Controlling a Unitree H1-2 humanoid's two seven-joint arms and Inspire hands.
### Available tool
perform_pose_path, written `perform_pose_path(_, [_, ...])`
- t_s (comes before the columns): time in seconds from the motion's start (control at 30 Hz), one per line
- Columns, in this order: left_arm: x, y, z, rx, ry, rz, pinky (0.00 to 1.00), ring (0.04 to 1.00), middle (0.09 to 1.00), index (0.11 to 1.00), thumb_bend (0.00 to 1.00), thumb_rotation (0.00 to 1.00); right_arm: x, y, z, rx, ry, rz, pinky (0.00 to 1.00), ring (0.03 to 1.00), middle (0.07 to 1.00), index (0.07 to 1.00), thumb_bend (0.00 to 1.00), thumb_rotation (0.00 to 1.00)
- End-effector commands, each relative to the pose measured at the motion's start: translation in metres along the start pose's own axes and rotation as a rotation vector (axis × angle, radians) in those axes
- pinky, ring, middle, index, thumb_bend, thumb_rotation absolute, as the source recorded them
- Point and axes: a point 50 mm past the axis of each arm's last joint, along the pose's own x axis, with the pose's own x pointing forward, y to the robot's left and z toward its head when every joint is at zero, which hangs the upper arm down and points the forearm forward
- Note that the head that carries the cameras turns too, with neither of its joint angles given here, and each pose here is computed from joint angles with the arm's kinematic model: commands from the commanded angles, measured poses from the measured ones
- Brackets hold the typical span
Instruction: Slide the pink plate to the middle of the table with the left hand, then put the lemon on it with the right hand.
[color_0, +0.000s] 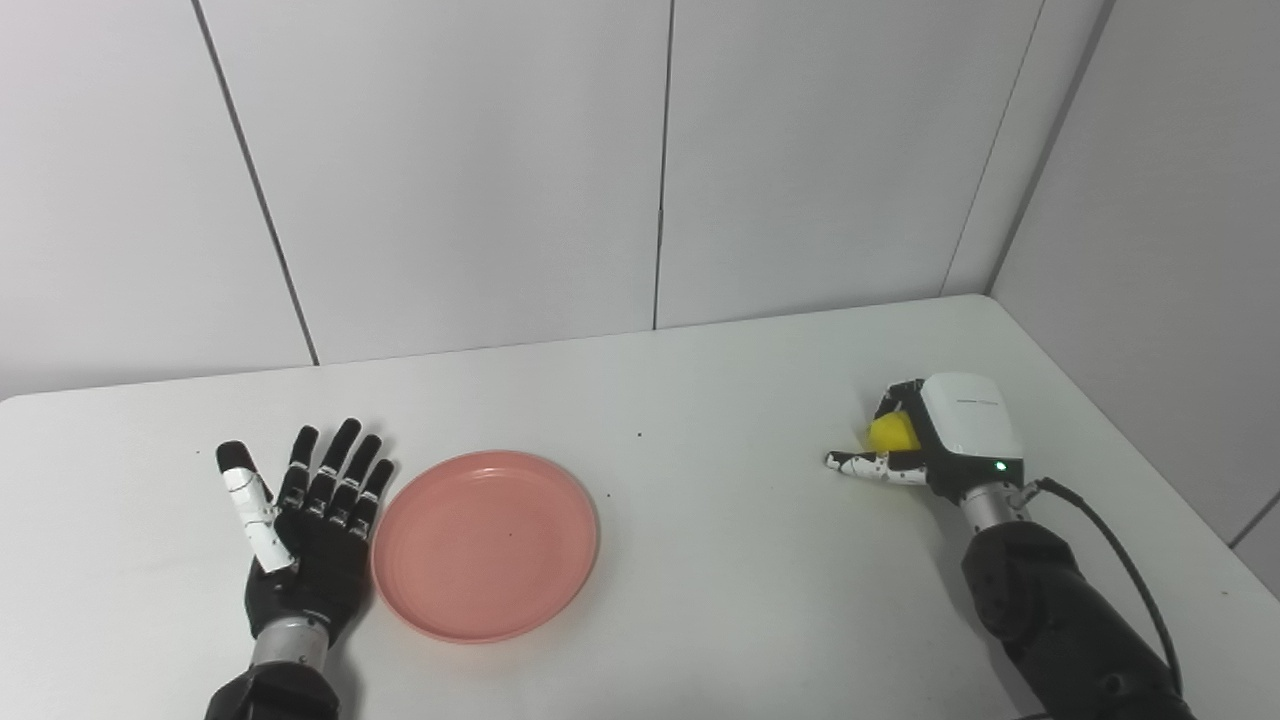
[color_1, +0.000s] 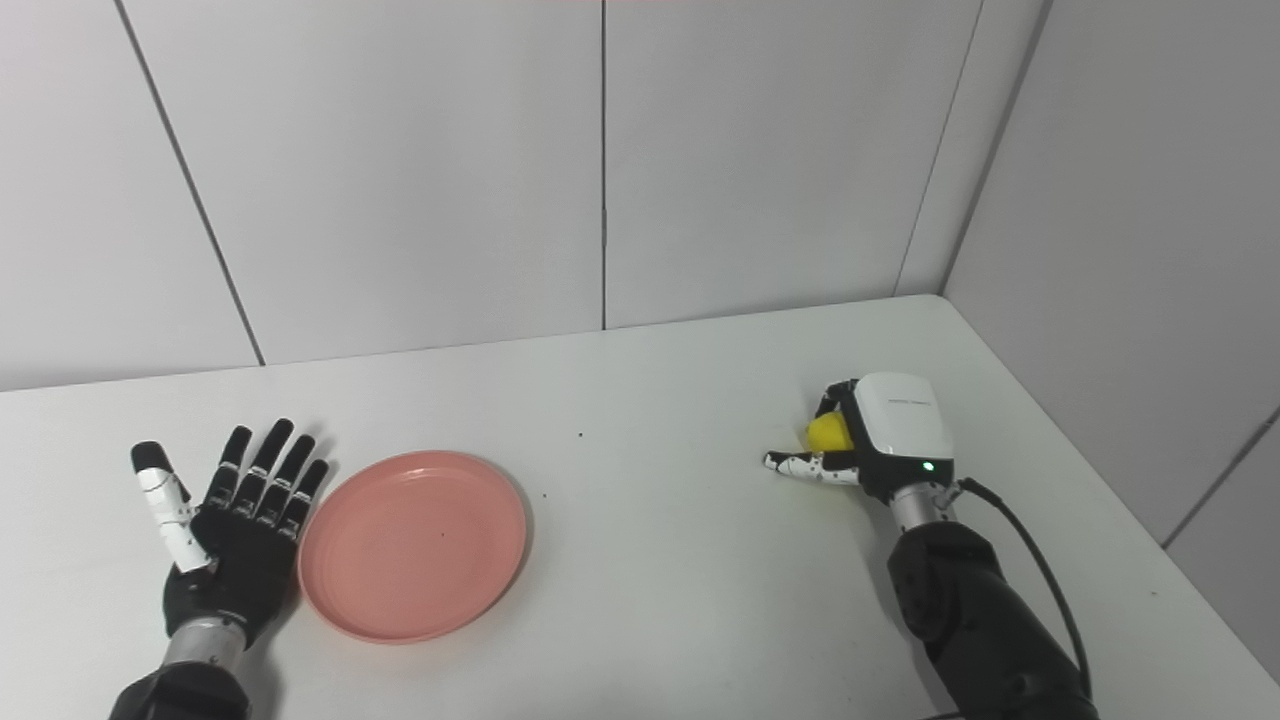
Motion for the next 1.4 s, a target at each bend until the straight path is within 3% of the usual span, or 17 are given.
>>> perform_pose_path(0.0, [-0.011, 0.020, -0.024, -0.002, 0.117, 0.108, 0.92, 0.880, 0.859, 0.970, 0.93, 0.82, 0.005, -0.005, -0.008, -0.022, 0.007, 0.016, 0.20, 0.269, 0.338, 0.406, 0.61, 0.54])
perform_pose_path(0.17, [-0.011, 0.020, -0.024, -0.004, 0.117, 0.106, 0.92, 0.879, 0.866, 0.976, 0.93, 0.82, 0.005, -0.004, -0.008, -0.024, 0.009, 0.013, 0.18, 0.232, 0.294, 0.347, 0.61, 0.51])
perform_pose_path(0.47, [-0.011, 0.016, -0.025, -0.006, 0.117, 0.115, 0.89, 0.867, 0.861, 0.951, 0.94, 0.80, 0.008, -0.012, -0.005, -0.029, -0.016, -0.003, 0.16, 0.220, 0.286, 0.350, 0.60, 0.48])
perform_pose_path(0.77, [-0.015, 0.010, -0.032, 0.011, 0.119, 0.096, 0.91, 0.881, 0.882, 0.966, 0.92, 0.83, 0.004, -0.046, 0.005, -0.016, -0.081, -0.056, 0.19, 0.255, 0.334, 0.429, 0.58, 0.50])
perform_pose_path(0.9, [-0.017, 0.009, -0.035, 0.014, 0.121, 0.088, 0.92, 0.894, 0.894, 0.974, 0.92, 0.85, 0.004, -0.060, 0.013, 0.001, -0.118, -0.079, 0.14, 0.199, 0.267, 0.329, 0.60, 0.45])
perform_pose_path(1.13, [-0.018, 0.006, -0.039, 0.013, 0.119, 0.083, 0.92, 0.899, 0.892, 0.981, 0.91, 0.86, 0.009, -0.077, 0.028, 0.016, -0.209, -0.135, 0.13, 0.187, 0.251, 0.305, 0.59, 0.45])
perform_pose_path(1.23, [-0.018, 0.006, -0.040, 0.007, 0.119, 0.098, 0.91, 0.873, 0.880, 0.964, 0.90, 0.85, 0.011, -0.082, 0.033, 0.020, -0.226, -0.142, 0.13, 0.186, 0.249, 0.283, 0.59, 0.51])
perform_pose_path(1.37, [-0.020, 0.001, -0.045, -0.001, 0.120, 0.106, 0.90, 0.867, 0.867, 0.963, 0.89, 0.85, 0.012, -0.091, 0.043, 0.039, -0.265, -0.167, 0.12, 0.168, 0.230, 0.258, 0.60, 0.52])
